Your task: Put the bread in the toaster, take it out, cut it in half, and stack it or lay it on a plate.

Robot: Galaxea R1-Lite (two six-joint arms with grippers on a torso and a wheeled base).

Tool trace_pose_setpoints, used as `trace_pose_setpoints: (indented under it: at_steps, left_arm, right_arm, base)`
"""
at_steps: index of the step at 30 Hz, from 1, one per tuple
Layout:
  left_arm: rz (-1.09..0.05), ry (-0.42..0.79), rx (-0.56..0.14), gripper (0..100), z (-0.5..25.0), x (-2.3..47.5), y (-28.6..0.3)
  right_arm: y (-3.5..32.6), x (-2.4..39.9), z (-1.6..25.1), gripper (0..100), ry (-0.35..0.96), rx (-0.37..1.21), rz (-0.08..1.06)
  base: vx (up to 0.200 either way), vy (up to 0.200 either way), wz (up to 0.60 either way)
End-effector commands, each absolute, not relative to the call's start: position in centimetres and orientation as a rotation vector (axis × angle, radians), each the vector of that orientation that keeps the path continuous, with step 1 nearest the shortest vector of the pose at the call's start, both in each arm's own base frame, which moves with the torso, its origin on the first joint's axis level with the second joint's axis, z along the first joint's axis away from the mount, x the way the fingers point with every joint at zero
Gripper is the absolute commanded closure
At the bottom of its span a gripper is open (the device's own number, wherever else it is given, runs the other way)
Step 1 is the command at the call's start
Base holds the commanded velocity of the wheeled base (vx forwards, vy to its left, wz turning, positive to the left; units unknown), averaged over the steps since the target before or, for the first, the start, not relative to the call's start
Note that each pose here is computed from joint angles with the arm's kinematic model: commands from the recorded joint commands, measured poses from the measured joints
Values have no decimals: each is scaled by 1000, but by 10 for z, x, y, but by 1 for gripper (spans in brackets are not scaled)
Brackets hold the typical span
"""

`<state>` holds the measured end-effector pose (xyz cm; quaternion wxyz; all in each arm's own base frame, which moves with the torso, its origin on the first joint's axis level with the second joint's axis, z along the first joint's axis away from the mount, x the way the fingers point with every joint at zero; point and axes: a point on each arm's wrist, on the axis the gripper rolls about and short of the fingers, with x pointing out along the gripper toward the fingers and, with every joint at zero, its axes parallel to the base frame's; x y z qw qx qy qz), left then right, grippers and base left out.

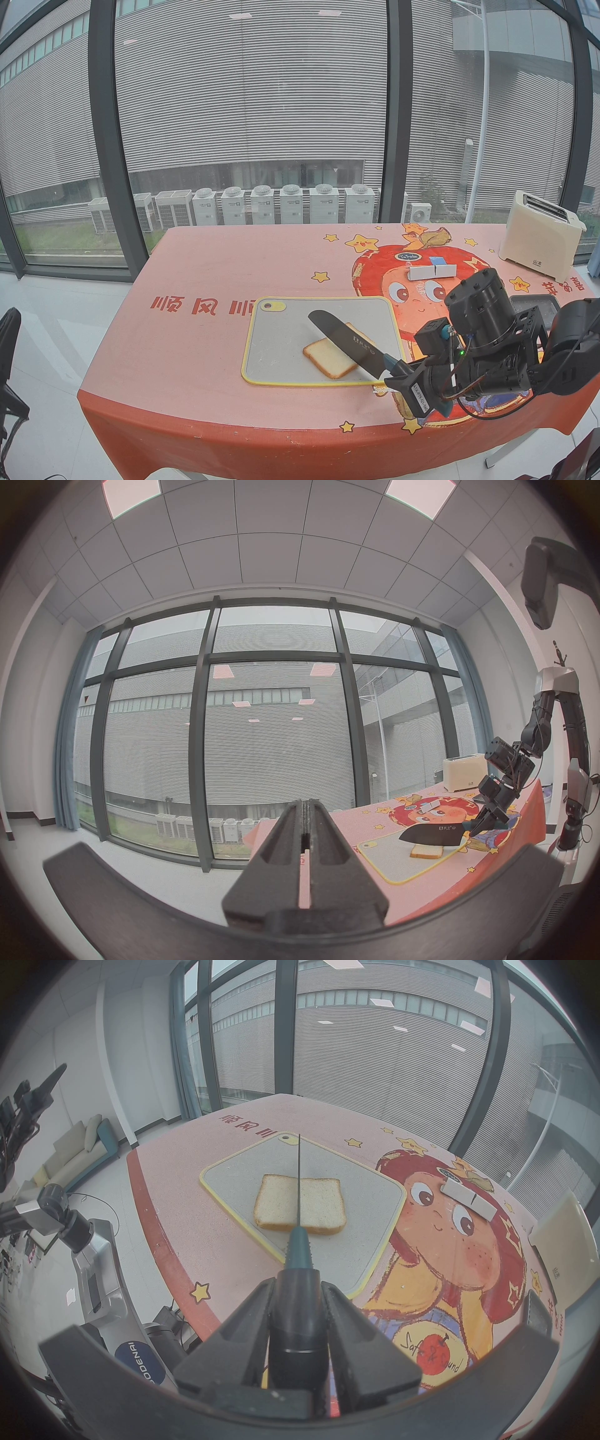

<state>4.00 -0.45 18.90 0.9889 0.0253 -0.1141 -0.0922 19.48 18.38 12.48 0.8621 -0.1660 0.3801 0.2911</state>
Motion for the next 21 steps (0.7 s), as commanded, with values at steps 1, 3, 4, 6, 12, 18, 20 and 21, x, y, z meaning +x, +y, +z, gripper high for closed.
trace_pose_setpoints:
  at_steps: [1, 3, 4, 6, 12, 18, 20, 21]
  left_arm:
    - [-233, -172, 48, 100, 202, 76, -6]
    - [-280, -175, 53, 100, 209, 85, -8]
    - [-320, -171, 54, 100, 214, 92, -10]
    - [-368, -158, 54, 100, 220, 103, -12]
    - [-484, -137, 43, 100, 237, 136, -27]
    - [-566, -109, 18, 100, 242, 157, -43]
    - [-620, -87, -7, 100, 241, 160, -53]
    - [-643, -82, -18, 100, 241, 160, -57]
  right_arm:
    - [184, 194, 125, 100, 795, -349, 611]
    - [184, 195, 126, 100, 794, -348, 611]
    - [184, 194, 126, 100, 794, -349, 614]
    - [185, 193, 126, 100, 792, -353, 612]
    - [185, 193, 126, 100, 789, -357, 607]
    - [186, 192, 126, 100, 789, -358, 607]
    - [186, 192, 126, 100, 788, -359, 610]
    - [186, 192, 126, 100, 788, -359, 610]
  base:
    - [0, 0, 0]
    - [0, 0, 0]
    - [0, 0, 0]
    - [0, 0, 0]
    - [0, 0, 0]
    - [0, 0, 0]
    - [0, 0, 0]
    - [0, 0, 0]
